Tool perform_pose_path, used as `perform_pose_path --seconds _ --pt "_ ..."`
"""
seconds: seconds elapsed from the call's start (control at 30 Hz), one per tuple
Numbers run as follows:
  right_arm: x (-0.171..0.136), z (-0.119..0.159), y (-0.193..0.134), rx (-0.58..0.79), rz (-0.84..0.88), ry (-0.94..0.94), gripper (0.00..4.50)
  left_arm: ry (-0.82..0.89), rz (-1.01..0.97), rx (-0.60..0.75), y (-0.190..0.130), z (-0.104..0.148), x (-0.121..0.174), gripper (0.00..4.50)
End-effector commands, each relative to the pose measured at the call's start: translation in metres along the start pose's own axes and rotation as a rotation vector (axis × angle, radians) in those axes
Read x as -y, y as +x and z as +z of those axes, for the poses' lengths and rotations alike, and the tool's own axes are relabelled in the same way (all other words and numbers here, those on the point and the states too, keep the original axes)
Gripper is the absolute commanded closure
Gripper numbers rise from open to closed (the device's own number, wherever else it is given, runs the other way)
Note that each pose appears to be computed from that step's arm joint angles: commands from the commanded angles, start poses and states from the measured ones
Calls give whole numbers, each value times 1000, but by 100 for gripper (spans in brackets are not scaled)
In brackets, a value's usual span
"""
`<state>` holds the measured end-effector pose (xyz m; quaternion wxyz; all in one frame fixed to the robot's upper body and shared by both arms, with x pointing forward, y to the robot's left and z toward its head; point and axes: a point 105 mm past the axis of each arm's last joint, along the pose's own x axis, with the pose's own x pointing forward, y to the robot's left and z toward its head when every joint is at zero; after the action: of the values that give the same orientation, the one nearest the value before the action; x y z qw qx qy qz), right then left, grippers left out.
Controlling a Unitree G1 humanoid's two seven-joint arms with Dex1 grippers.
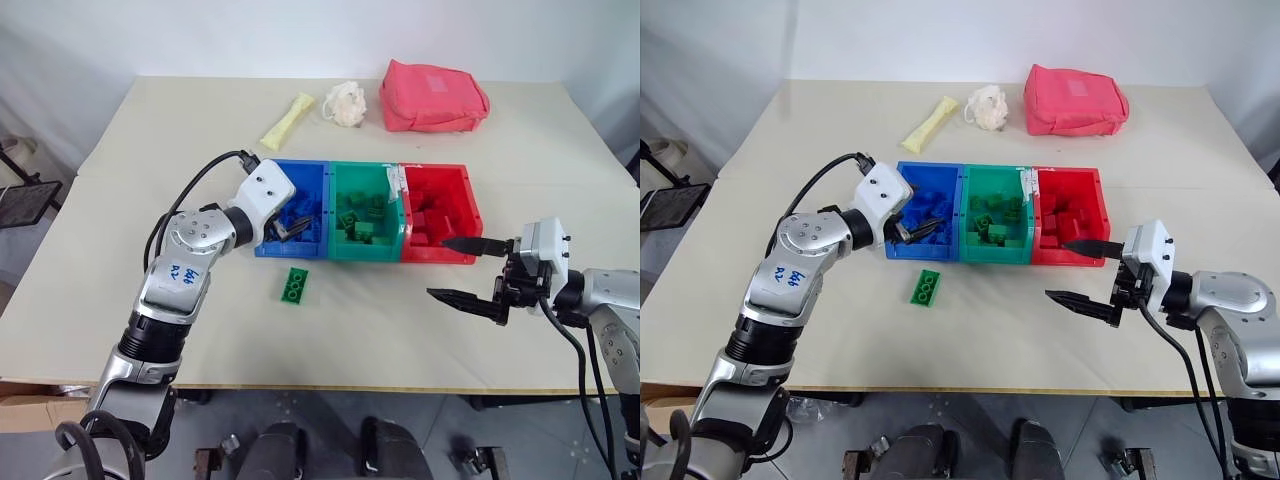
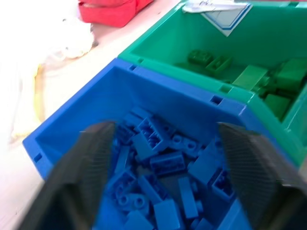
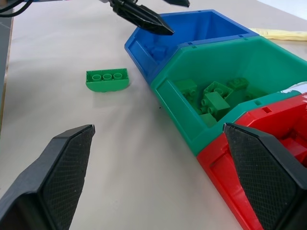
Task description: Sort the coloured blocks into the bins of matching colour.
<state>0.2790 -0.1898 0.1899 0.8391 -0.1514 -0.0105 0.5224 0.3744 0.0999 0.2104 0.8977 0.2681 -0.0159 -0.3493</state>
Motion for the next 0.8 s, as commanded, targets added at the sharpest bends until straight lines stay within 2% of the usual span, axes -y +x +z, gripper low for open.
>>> perform_pose_path --seconds 0.03,0.2,0.33,0.67,0.8 --pt "2 8 1 27 0 -32 0 -23 -22 49 -15 14 -5 4" --pt "4 8 2 25 15 -28 0 -45 -188 81 -42 16 12 4" --pt "5 5 3 17 58 -17 0 -77 -344 28 -83 -6 25 4" --pt "-1 -6 -5 -22 221 0 0 -196 -437 -106 -155 -56 45 4" --pt "4 -8 -5 -33 233 1 0 -222 -426 -141 -171 -65 53 4"
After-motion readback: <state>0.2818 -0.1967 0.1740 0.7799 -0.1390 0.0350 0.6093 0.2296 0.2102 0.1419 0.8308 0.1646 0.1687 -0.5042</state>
